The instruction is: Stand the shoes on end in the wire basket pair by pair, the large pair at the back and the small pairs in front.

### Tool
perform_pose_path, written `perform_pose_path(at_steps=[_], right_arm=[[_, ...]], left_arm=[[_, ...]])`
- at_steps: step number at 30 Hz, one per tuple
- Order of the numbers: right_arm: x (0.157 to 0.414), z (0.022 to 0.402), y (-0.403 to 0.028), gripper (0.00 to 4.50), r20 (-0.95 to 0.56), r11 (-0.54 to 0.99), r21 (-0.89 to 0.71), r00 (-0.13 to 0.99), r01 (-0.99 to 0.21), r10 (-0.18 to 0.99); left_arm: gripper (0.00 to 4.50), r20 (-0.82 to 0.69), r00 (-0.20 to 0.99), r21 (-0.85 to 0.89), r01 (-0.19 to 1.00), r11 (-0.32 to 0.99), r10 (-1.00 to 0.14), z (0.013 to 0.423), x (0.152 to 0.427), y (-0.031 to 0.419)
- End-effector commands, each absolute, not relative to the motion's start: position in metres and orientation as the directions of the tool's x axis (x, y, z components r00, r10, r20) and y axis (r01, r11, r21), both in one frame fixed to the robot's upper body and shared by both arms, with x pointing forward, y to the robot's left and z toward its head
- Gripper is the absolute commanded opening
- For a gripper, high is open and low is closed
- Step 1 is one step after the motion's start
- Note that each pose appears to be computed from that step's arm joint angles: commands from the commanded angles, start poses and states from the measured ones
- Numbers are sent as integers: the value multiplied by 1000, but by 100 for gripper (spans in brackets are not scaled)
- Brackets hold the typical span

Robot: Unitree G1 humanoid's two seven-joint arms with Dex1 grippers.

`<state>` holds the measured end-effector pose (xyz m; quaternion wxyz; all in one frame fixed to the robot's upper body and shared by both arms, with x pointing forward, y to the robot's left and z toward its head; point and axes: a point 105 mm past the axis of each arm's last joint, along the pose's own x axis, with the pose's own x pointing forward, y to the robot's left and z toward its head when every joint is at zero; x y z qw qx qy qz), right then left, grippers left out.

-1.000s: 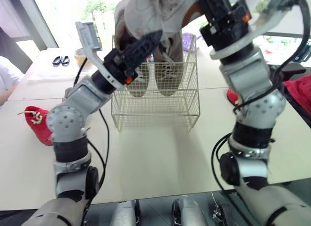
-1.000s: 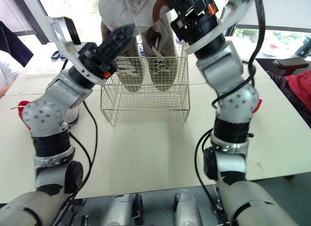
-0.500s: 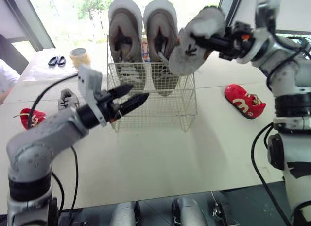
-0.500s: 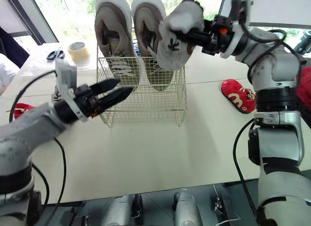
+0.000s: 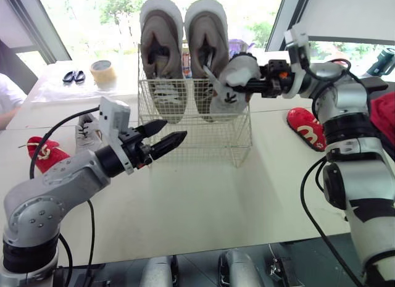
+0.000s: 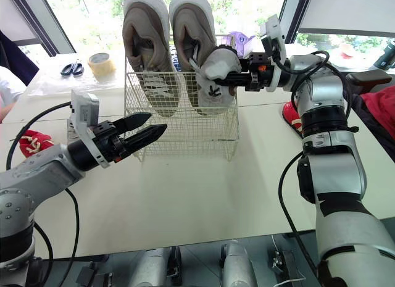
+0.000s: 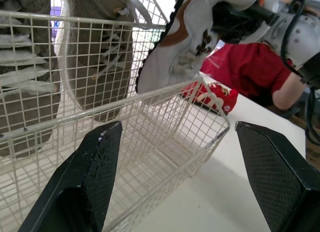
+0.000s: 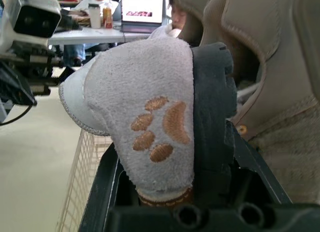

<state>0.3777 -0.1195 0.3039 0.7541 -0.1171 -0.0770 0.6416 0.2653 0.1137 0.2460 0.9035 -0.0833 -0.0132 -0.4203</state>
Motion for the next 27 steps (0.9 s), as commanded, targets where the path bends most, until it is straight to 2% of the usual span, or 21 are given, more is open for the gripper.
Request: perform_pose_path(at_steps=[1,4,12,20,22,23,24,25,27], right_arm=[[379,320,-119,303,7,165,-330,172,-929,985],[382,322,-124,445,20,196,-330,201,-923,979],[373,329,-147,445,25,260,-362,269,-895,963],[335,352,-154,445,49,275,-400,279,-874,959],[329,358,-156,445,64,296,-408,297,-864,953],[326,362,-156,450,71,305,-412,303,-859,950],[321,364,-156,450,72,303,-413,301,-859,951],[313,371,-155,450,83,300,-407,292,-863,953],[288,378,-145,450,71,228,-355,217,-907,974]], left_arm=[[376,129,643,-116,766,633,-755,257,264,115],[376,130,660,-111,751,650,-740,259,268,121],[376,105,689,-64,724,687,-717,265,273,141],[376,25,719,-29,695,718,-695,263,280,154],[376,56,708,-64,706,705,-704,273,280,160],[427,82,700,-85,714,695,-709,279,279,164],[448,103,702,-93,712,696,-705,285,280,168],[448,107,740,-61,671,739,-664,295,285,180],[448,67,862,48,500,865,-502,311,301,212]])
